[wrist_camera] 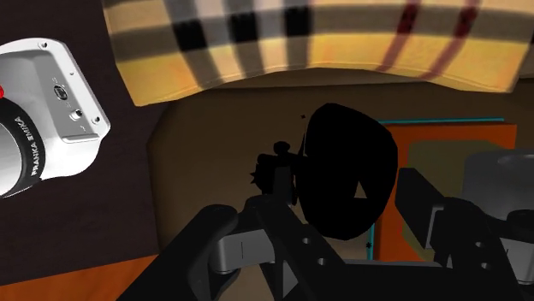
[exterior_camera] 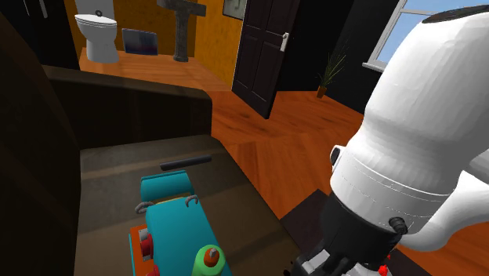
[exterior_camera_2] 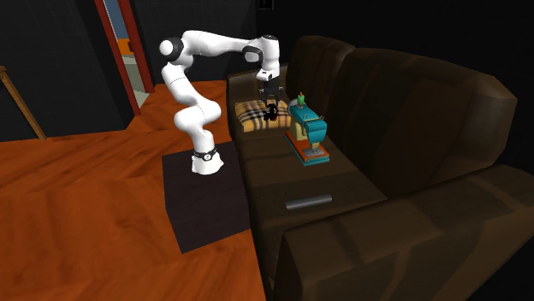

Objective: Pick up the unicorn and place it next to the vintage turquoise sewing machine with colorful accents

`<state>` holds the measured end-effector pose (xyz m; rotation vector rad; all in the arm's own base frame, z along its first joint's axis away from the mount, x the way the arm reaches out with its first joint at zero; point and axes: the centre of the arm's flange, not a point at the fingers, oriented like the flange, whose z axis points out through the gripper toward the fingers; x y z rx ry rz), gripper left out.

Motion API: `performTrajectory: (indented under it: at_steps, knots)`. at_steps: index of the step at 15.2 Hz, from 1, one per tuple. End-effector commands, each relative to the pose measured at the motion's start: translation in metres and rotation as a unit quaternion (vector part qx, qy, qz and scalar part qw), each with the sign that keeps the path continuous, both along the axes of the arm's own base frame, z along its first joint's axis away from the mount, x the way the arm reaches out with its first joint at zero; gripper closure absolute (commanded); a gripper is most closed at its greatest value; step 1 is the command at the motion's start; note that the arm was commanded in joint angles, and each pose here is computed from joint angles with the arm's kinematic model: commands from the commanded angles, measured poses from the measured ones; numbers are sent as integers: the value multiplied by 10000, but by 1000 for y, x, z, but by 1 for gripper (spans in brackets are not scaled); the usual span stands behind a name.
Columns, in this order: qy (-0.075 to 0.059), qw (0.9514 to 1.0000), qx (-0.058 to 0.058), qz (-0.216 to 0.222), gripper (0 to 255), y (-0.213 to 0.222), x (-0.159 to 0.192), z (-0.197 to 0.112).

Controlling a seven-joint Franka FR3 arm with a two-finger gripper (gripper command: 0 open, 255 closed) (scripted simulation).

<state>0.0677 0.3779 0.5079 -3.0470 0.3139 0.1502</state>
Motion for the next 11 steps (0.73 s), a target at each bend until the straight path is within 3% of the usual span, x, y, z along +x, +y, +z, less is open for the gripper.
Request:
performTrajectory:
  at_steps: [1,11]
  knots:
    - [-2,10000,3,0,255,0,0,-11]
    - [-2,10000,3,0,255,0,0,-64]
